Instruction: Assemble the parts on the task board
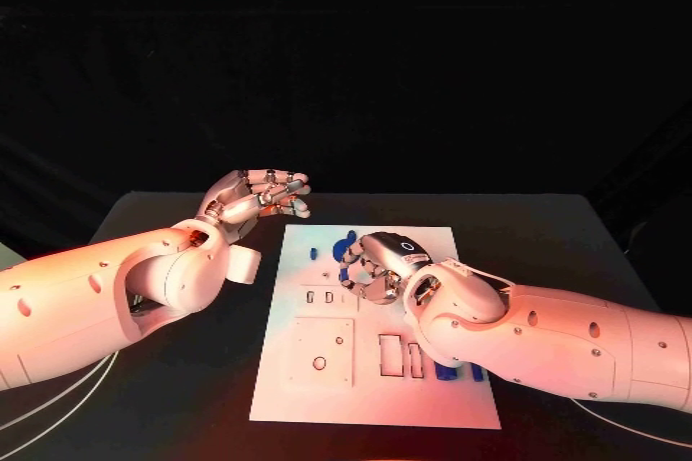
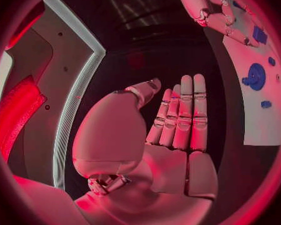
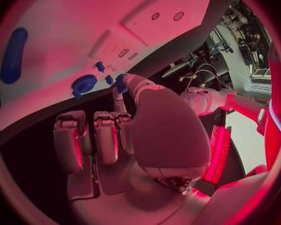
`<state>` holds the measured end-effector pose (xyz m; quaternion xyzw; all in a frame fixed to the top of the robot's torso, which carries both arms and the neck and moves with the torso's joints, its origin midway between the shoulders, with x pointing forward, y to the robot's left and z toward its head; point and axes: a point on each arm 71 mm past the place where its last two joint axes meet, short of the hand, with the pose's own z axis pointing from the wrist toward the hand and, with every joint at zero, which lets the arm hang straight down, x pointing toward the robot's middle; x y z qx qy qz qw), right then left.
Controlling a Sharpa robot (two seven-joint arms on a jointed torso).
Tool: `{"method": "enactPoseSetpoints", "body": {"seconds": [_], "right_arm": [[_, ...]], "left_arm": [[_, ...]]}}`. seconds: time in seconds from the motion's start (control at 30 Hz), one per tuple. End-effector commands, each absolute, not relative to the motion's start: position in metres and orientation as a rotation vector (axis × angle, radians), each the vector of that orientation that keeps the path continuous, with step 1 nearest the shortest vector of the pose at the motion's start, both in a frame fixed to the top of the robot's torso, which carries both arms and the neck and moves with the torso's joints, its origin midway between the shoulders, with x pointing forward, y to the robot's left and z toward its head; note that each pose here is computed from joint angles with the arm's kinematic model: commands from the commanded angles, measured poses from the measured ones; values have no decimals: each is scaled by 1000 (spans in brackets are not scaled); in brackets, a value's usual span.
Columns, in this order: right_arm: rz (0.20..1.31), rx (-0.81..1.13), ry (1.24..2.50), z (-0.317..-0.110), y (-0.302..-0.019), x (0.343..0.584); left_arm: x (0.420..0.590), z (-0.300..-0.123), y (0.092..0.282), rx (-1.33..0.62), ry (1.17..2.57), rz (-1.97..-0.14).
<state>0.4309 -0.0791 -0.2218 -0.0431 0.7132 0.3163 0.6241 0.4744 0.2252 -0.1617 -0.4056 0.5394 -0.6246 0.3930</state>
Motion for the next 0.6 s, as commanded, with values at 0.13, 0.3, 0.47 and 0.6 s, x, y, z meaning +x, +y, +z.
{"method": "enactPoseSetpoints", "body": {"seconds": [0.13, 0.3, 0.47, 0.6], "right_arm": [[668, -139, 1667, -231, -71, 428], [662, -144, 1683, -236, -67, 426], [658, -143, 1693, -242, -65, 426], [655, -142, 1697, -246, -64, 426]], "left_arm": [[474, -160, 222, -1019, 1373, -1610], [474, -160, 221, -1019, 1374, -1611], [474, -160, 221, -1019, 1375, -1611], [474, -160, 222, -1019, 1375, -1611]]}}
